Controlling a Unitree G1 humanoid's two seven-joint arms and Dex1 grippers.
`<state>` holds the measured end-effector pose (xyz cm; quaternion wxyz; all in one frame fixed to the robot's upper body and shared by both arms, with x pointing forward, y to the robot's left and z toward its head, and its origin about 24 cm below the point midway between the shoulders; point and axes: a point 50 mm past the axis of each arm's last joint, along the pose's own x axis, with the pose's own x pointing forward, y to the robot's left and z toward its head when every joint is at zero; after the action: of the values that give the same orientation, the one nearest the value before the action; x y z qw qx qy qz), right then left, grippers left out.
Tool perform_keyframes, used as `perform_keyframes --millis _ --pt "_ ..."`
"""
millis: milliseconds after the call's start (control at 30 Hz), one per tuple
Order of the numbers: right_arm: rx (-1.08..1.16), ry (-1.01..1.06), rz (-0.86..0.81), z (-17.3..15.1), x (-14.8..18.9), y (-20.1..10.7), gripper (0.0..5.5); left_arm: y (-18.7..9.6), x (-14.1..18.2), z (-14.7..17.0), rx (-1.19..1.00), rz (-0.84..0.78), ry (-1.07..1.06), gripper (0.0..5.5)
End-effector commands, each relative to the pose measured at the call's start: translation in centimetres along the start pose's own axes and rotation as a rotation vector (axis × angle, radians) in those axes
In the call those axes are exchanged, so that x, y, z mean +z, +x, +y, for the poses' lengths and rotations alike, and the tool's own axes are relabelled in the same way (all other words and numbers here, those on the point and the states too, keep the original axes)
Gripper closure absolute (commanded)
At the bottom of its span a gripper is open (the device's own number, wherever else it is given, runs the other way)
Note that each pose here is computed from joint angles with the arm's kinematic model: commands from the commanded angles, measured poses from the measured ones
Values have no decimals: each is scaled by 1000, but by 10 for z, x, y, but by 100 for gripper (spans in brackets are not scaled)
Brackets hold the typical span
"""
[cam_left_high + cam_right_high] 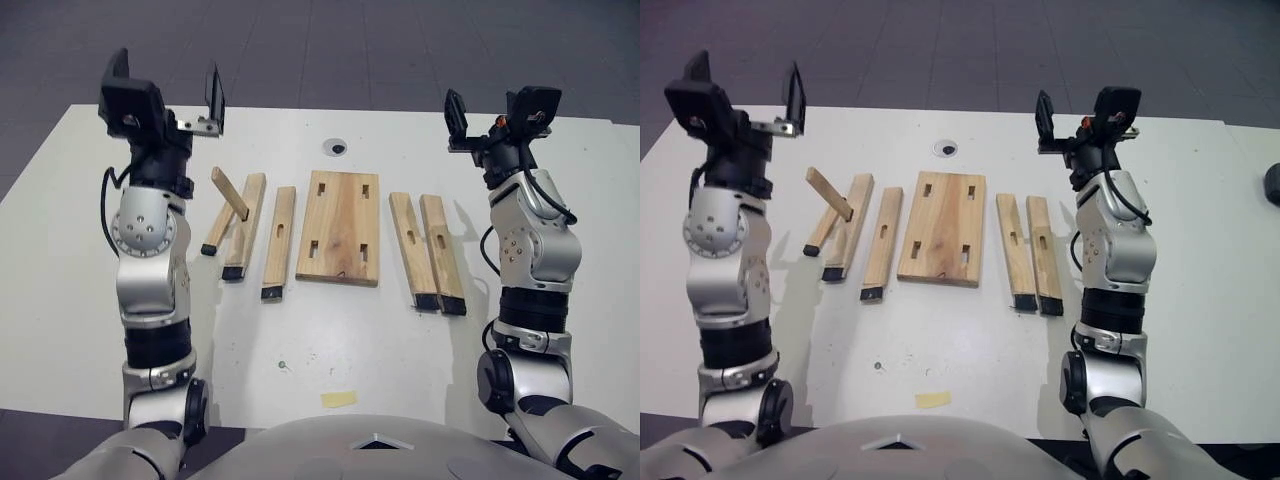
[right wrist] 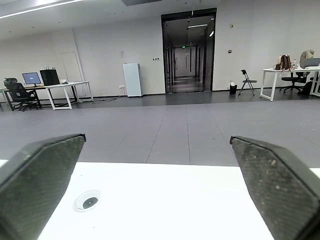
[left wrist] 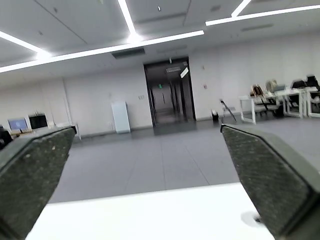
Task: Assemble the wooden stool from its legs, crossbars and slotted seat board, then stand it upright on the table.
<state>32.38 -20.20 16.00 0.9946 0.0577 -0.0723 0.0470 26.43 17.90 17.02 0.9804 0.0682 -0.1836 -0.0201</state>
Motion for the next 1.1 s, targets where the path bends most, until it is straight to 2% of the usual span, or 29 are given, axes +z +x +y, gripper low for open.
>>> perform_keyframes --millis 33,267,467,833,1100 --pt "-30 -3 12 -7 0 -6 10 -41 -33 -15 0 241 -11 12" --pt "-42 -9 24 -11 -1 -11 10 -89 -71 -30 -34 570 -54 12" --pt "-27 -2 23 -8 -1 -9 10 -94 -92 -35 -63 724 -150 12" --pt "-8 9 24 -3 -3 -8 10 -94 -105 -29 -35 803 -216 12" --pt "1 7 27 -3 -3 -8 10 -81 -90 -19 59 671 -251 12"
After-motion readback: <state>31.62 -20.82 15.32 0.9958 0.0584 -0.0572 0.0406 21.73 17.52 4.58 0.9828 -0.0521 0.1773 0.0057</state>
